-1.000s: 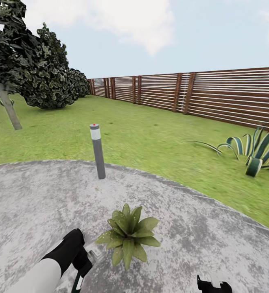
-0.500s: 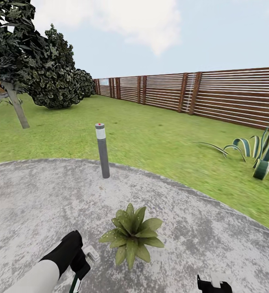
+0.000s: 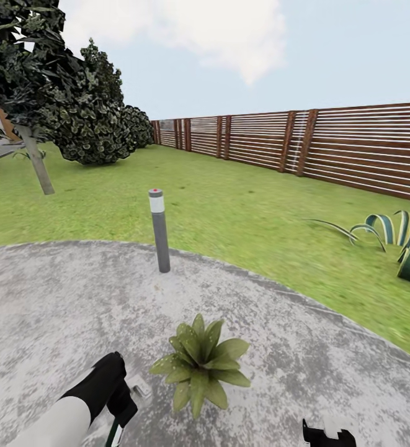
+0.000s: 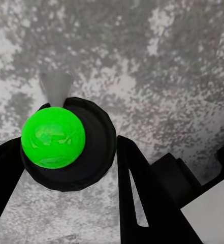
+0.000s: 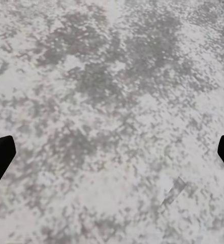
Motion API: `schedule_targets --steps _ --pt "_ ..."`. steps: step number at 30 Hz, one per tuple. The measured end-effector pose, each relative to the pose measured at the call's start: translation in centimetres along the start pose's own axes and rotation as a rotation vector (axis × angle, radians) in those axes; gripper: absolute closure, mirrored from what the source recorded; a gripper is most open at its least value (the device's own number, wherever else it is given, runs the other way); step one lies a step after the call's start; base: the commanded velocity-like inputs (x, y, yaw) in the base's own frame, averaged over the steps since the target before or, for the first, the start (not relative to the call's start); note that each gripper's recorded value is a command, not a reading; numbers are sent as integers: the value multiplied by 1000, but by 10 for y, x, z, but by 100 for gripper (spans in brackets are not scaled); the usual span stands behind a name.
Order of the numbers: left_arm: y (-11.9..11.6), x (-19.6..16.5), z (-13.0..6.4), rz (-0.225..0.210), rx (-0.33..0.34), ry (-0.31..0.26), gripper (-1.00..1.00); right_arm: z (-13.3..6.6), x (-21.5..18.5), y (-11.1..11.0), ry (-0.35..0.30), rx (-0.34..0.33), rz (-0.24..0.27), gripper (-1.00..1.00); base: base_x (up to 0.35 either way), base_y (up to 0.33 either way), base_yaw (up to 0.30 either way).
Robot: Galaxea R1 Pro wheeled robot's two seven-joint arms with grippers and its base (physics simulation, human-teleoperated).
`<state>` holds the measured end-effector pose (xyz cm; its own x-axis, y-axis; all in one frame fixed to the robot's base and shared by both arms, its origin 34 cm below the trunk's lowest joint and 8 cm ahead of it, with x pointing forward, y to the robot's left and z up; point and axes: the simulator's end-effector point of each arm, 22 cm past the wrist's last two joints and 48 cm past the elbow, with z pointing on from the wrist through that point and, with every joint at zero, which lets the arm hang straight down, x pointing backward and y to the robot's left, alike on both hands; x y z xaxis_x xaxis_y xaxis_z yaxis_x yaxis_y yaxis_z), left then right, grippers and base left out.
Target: Pick up the pesticide atomizer in the garden and spray insectifuge to fully cover both potted plants in the garden.
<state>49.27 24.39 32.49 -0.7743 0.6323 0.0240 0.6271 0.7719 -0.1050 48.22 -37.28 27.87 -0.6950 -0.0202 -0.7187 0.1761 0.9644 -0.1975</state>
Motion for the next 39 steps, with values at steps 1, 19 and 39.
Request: schedule_targets --steps 1,19,39 --pt "0 0 0 0 0 0 100 0 0 0 0 0 0 -100 179 -177 0" --pt "20 30 14 10 -99 78 100 0 1 2 2 -3 2 -100 45 -28 68" --pt "-10 22 34 -13 -32 -3 100 0 1 3 2 -3 2 -100 0 -66 82"
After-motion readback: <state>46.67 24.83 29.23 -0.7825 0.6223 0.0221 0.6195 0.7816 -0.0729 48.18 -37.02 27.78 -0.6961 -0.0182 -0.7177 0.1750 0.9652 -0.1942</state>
